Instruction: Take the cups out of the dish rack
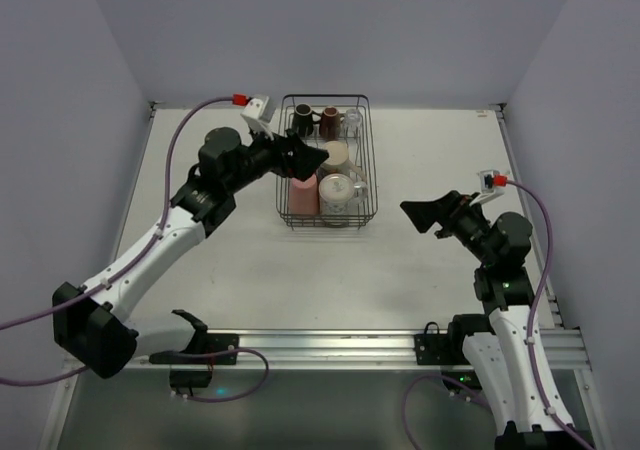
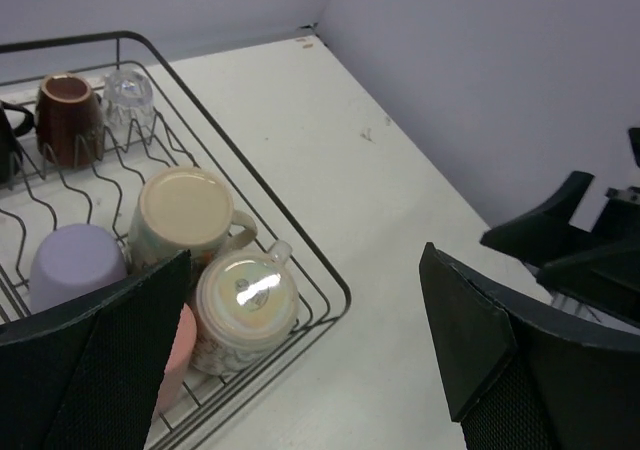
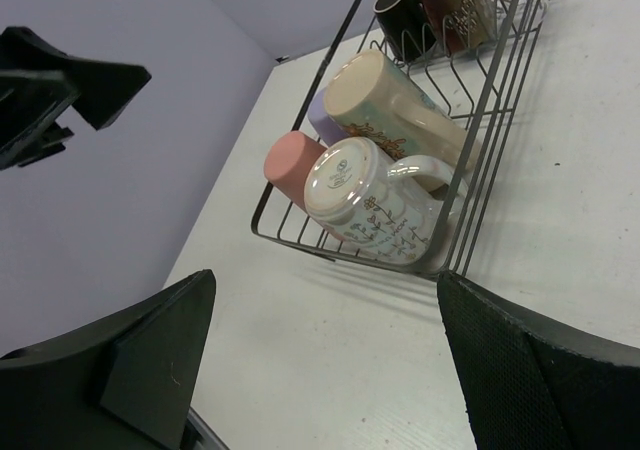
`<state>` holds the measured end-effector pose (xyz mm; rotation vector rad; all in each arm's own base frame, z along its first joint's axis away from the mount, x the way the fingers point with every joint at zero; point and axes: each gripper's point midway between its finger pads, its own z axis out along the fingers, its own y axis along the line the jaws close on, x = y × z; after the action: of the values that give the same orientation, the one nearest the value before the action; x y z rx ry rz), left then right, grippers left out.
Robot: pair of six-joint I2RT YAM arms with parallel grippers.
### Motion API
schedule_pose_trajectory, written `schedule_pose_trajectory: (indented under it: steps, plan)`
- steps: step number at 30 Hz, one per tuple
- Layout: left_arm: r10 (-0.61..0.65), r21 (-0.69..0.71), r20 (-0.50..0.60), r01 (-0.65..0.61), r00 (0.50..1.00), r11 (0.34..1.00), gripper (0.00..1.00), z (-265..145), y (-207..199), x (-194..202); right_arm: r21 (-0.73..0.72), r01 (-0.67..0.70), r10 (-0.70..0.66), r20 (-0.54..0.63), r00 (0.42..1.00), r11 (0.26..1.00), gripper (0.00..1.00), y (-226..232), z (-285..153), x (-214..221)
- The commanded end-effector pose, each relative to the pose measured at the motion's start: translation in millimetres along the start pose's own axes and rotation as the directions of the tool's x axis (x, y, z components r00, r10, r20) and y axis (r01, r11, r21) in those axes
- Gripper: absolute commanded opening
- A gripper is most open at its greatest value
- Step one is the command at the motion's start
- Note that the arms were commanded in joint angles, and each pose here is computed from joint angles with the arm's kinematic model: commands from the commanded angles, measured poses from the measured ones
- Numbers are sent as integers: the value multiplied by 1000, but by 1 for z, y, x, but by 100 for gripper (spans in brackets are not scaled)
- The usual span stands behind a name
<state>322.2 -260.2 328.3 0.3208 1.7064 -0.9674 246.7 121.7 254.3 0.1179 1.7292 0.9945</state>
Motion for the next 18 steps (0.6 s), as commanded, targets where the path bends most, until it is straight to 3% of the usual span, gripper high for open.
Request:
schedule_pose_trajectory:
  steps: [1,2,8,18]
  plan:
    - [90,-213,45,-78,995,974,100,22,26,-23,-40,26,-26,-4,1000,999,94,5,-1,3]
    - [86,-248,-22,-89,996,965,100,32,39,-4,-42,26,-26,-9,1000,999,94,5,0,4]
    - [178,-354,-150,-221,973,909,100,82,52,21,-70,28,-30,-29,999,997,94,9,1,12]
    - [159,-460,-234,-253,959,851,100,124,82,55,-83,14,-19,-60,998,996,93,7,3,21]
